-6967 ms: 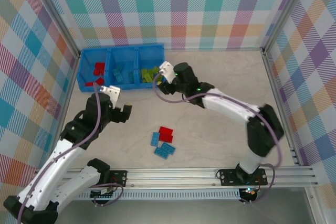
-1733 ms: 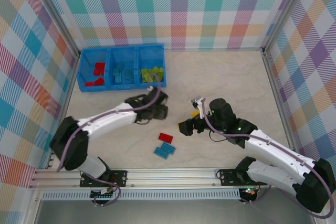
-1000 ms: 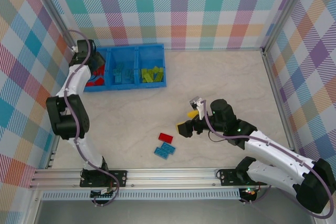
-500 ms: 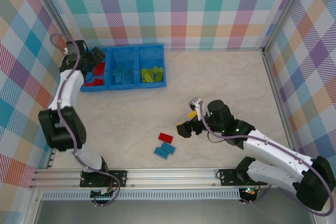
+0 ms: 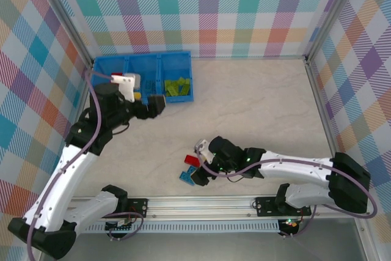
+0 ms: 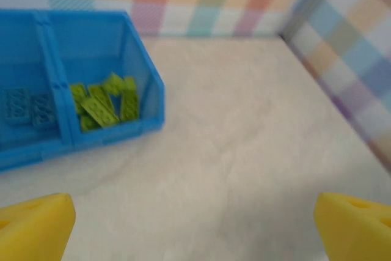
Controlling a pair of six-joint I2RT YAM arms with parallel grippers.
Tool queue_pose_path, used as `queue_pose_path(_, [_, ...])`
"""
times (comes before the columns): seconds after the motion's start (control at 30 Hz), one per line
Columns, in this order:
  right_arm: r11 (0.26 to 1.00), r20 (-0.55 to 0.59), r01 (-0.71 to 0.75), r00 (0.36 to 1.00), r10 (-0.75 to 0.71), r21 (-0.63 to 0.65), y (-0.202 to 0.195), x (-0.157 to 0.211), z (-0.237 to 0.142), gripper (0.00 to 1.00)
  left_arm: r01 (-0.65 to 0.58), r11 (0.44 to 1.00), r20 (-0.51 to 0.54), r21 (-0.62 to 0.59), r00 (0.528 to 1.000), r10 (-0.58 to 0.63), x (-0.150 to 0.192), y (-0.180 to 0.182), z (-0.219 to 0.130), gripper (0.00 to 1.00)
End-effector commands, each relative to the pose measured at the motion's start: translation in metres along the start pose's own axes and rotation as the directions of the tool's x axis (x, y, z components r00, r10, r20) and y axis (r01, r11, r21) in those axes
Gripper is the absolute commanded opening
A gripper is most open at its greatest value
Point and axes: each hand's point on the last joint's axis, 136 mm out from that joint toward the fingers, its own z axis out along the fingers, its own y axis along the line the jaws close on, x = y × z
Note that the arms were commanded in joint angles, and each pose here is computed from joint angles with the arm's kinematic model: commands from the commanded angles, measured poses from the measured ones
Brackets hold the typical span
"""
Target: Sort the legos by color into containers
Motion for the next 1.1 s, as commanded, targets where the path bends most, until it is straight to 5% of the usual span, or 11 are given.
queue_pose_path(0.0, [0.987, -0.060, 0.160, 0.986, -0.158, 0.016, 0.007, 0.011, 0.009, 0.88, -0.213, 0.964, -0.160, 0.158, 0.958, 0.237, 0.054, -0.022, -0.022, 1.00])
queue_pose_path(0.1, [0.948, -0.073, 0.318, 0.945, -0.319, -0.031, 0.018, 0.027, 0.018, 0.85, -0.284, 0.922, -0.203, 0.265, 0.918, 0.341, 0.087, -0.031, -0.035, 1.00])
queue_pose_path(0.33, [0.935, -0.083, 0.347, 0.936, -0.342, 0.069, -0.003, 0.036, 0.029, 0.70, -0.402, 0.847, -0.117, 0.347, 0.878, 0.464, 0.126, -0.036, -0.052, 1.00])
queue_pose_path(0.73, [0.927, -0.160, 0.370, 0.921, -0.356, 0.067, -0.011, 0.050, 0.059, 0.46, -0.612, 0.729, -0.131, 0.307, 0.731, 0.669, 0.177, -0.007, -0.056, 1.00])
queue_pose_path(1.07, [0.924, -0.139, 0.366, 0.926, -0.350, 0.109, -0.016, 0.043, 0.051, 0.33, -0.652, 0.704, -0.121, 0.280, 0.704, 0.700, 0.180, -0.002, -0.055, 1.00])
